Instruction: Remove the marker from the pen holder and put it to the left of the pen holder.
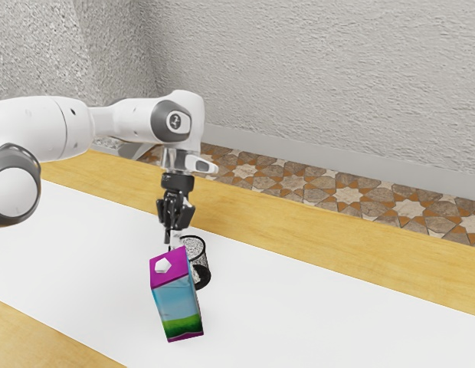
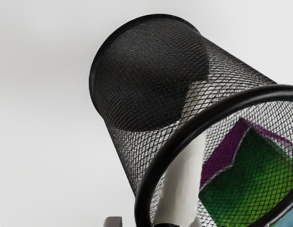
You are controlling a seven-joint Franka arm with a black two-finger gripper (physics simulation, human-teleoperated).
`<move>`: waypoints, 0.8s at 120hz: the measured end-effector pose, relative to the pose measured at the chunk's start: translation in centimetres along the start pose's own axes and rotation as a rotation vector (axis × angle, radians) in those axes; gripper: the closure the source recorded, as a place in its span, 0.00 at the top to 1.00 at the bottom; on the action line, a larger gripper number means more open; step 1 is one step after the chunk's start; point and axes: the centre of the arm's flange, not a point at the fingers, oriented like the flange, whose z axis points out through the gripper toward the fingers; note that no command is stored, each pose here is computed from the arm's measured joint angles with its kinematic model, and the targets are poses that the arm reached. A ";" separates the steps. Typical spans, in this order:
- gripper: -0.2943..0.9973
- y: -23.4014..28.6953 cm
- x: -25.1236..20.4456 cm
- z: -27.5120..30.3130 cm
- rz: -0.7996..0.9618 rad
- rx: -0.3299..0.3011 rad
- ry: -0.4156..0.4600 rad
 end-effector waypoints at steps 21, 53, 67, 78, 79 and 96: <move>0.23 0.7 -0.2 -0.6 0.007 0.006 0.007; 0.20 2.8 -3.6 -4.9 0.005 0.050 0.056; 0.19 4.4 -6.3 -7.6 0.001 0.081 0.081; 0.19 5.1 -8.0 -9.7 -0.003 0.112 0.095; 0.19 5.1 -8.2 -9.9 -0.004 0.115 0.096; 0.18 3.7 -8.8 -11.2 -0.046 0.179 0.082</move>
